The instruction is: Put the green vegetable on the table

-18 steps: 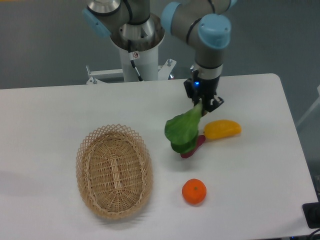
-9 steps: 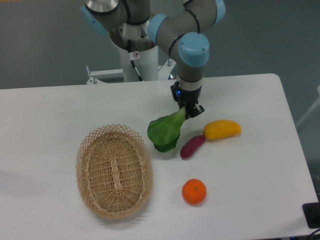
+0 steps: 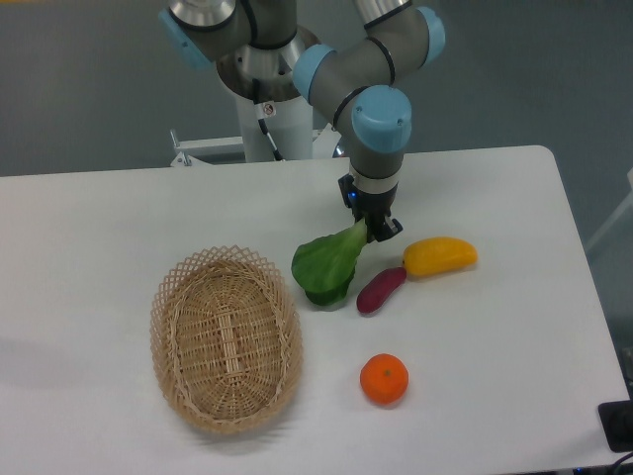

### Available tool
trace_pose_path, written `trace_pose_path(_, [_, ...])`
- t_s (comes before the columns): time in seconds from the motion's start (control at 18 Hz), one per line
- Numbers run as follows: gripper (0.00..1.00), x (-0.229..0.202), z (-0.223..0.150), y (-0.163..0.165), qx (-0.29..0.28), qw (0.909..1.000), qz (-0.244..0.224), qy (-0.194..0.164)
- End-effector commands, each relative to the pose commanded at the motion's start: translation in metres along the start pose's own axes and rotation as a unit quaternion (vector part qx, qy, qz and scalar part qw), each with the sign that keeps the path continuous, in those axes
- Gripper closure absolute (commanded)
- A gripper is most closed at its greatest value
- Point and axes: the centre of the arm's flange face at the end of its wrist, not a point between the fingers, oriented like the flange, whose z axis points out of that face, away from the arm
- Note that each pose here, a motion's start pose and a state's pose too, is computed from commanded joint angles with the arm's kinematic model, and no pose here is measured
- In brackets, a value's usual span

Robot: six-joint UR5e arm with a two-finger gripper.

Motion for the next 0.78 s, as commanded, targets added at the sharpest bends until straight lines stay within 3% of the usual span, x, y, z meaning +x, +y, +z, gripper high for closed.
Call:
trace_pose_path(0.06, [0.00, -0.001, -0.001, 0.000, 0.000, 1.0000, -0.002, -0.002])
trace_pose_path(0.44, [0.00, -0.016, -0.024, 0.007, -0.003, 0.9995, -0.019, -0.026])
trace_pose_path(0.78, [0.00, -0.056, -0.076, 0.024, 0.001, 0.9944, -0.061, -0.086])
